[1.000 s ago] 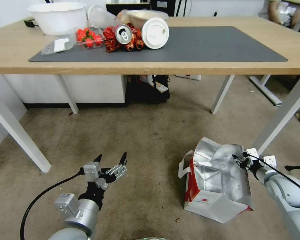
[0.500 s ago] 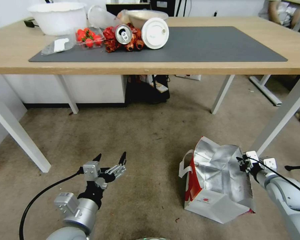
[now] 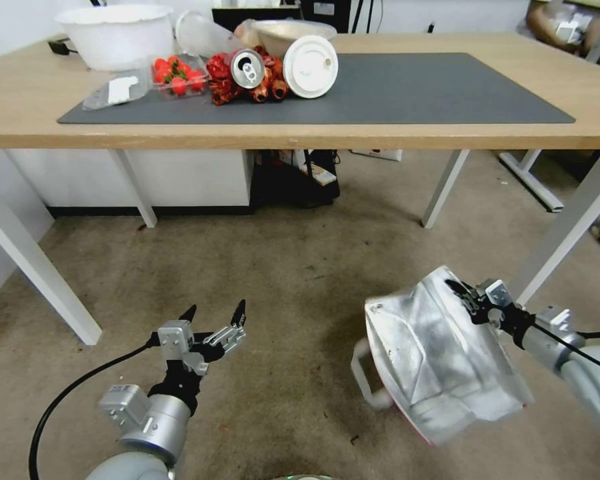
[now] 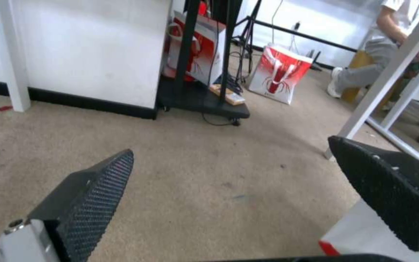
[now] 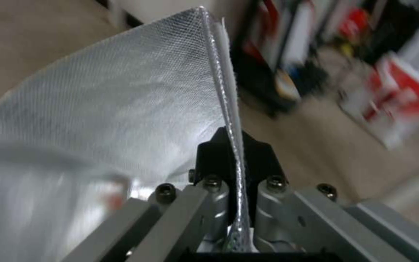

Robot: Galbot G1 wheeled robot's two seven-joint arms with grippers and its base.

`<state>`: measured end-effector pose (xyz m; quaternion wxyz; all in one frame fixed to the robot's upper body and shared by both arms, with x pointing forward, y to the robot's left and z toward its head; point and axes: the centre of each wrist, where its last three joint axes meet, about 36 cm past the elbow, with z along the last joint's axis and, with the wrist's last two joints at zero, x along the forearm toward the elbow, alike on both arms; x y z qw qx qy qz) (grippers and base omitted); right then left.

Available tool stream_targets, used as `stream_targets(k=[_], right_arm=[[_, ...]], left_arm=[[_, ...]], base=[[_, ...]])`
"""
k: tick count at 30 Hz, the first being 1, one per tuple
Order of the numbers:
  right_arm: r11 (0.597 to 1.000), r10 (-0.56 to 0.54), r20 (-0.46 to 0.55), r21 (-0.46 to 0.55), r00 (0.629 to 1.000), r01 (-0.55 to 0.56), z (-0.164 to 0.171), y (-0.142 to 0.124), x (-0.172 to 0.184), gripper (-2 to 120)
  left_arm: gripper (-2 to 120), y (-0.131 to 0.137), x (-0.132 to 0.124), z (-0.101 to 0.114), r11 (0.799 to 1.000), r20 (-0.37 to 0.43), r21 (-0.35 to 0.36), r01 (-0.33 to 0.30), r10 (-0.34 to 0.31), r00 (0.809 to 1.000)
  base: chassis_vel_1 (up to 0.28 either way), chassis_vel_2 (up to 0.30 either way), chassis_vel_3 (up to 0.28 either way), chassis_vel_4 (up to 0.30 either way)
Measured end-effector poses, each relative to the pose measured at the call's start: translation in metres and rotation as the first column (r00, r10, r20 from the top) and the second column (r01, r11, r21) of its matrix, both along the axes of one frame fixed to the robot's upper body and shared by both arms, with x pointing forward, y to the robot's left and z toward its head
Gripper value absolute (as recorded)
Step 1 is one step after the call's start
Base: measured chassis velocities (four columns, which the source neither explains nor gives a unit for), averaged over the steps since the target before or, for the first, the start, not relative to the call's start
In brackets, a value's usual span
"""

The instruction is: Pick up the food delivery bag from the floor and place it on the table.

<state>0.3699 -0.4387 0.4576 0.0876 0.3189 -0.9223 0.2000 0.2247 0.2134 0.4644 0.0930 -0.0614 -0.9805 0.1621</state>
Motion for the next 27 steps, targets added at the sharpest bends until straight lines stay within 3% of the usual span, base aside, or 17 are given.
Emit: stream_targets(k=[2, 7, 11, 12, 15, 16, 18, 19, 20, 22, 23, 25, 26, 27], right_arm=[[0.992, 0.107, 0.030, 0.059, 0.994, -0.109, 0.005, -0.001, 0.004, 0], [0.956, 0.233, 0.050, 0.169, 0.971, -0.238, 0.002, -0.007, 0.008, 0], [0.870, 0.363, 0.067, 0.333, 0.929, -0.364, -0.005, -0.009, 0.011, 0], [0.870, 0.363, 0.067, 0.333, 0.929, -0.364, -0.005, -0.009, 0.011, 0], [0.797, 0.433, 0.076, 0.434, 0.898, -0.420, -0.007, -0.010, 0.011, 0], [0.797, 0.433, 0.076, 0.434, 0.898, -0.420, -0.007, -0.010, 0.011, 0], [0.760, 0.468, 0.063, 0.481, 0.881, -0.438, -0.005, -0.009, 0.010, 0], [0.719, 0.504, 0.050, 0.528, 0.862, -0.451, -0.002, -0.009, 0.009, 0], [0.719, 0.504, 0.050, 0.528, 0.862, -0.451, -0.002, -0.009, 0.009, 0], [0.669, 0.552, 0.033, 0.578, 0.833, -0.466, 0.000, -0.009, 0.009, 0], [0.669, 0.552, 0.033, 0.578, 0.833, -0.466, 0.000, -0.009, 0.009, 0], [0.637, 0.590, 0.020, 0.603, 0.808, -0.480, 0.002, -0.010, 0.009, 0], [0.603, 0.628, 0.012, 0.625, 0.778, -0.496, 0.004, -0.011, 0.011, 0], [0.603, 0.628, 0.012, 0.625, 0.778, -0.496, 0.004, -0.011, 0.011, 0]], left_arm=[[100, 0.000, 0.001, 0.002, 1.000, 0.005, -0.018, -0.022, 0.022, 1.000], [100, 0.001, 0.001, 0.004, 0.999, 0.012, -0.027, -0.034, 0.035, 0.999], [100, 0.003, 0.001, 0.004, 0.998, 0.024, -0.039, -0.043, 0.044, 0.999], [100, 0.003, 0.001, 0.004, 0.998, 0.024, -0.039, -0.043, 0.044, 0.999], [100, 0.003, 0.001, 0.004, 0.998, 0.026, -0.041, -0.054, 0.055, 0.998], [100, 0.003, 0.001, 0.004, 0.998, 0.026, -0.041, -0.054, 0.055, 0.998], [100, 0.003, 0.001, 0.004, 0.997, 0.026, -0.041, -0.058, 0.059, 0.998], [100, 0.003, 0.001, 0.005, 0.997, 0.028, -0.040, -0.064, 0.065, 0.998], [100, 0.003, 0.001, 0.005, 0.997, 0.028, -0.040, -0.064, 0.065, 0.998], [100, 0.004, 0.001, 0.006, 0.997, 0.031, -0.040, -0.069, 0.070, 0.997], [100, 0.004, 0.001, 0.006, 0.997, 0.031, -0.040, -0.069, 0.070, 0.997], [100, 0.004, 0.001, 0.006, 0.996, 0.034, -0.043, -0.075, 0.077, 0.996], [100, 0.004, 0.001, 0.006, 0.996, 0.039, -0.043, -0.082, 0.084, 0.996], [100, 0.004, 0.001, 0.006, 0.996, 0.039, -0.043, -0.082, 0.084, 0.996]], base=[[0.000, 0.000, 0.000, 0.000], [0.000, 0.000, 0.000, 0.000], [0.000, 0.000, 0.000, 0.000], [0.000, 0.000, 0.000, 0.000], [0.000, 0.000, 0.000, 0.000], [0.000, 0.000, 0.000, 0.000], [0.000, 0.000, 0.000, 0.000], [0.000, 0.000, 0.000, 0.000], [0.000, 0.000, 0.000, 0.000], [0.000, 0.000, 0.000, 0.000], [0.000, 0.000, 0.000, 0.000], [0.000, 0.000, 0.000, 0.000], [0.000, 0.000, 0.000, 0.000], [0.000, 0.000, 0.000, 0.000]])
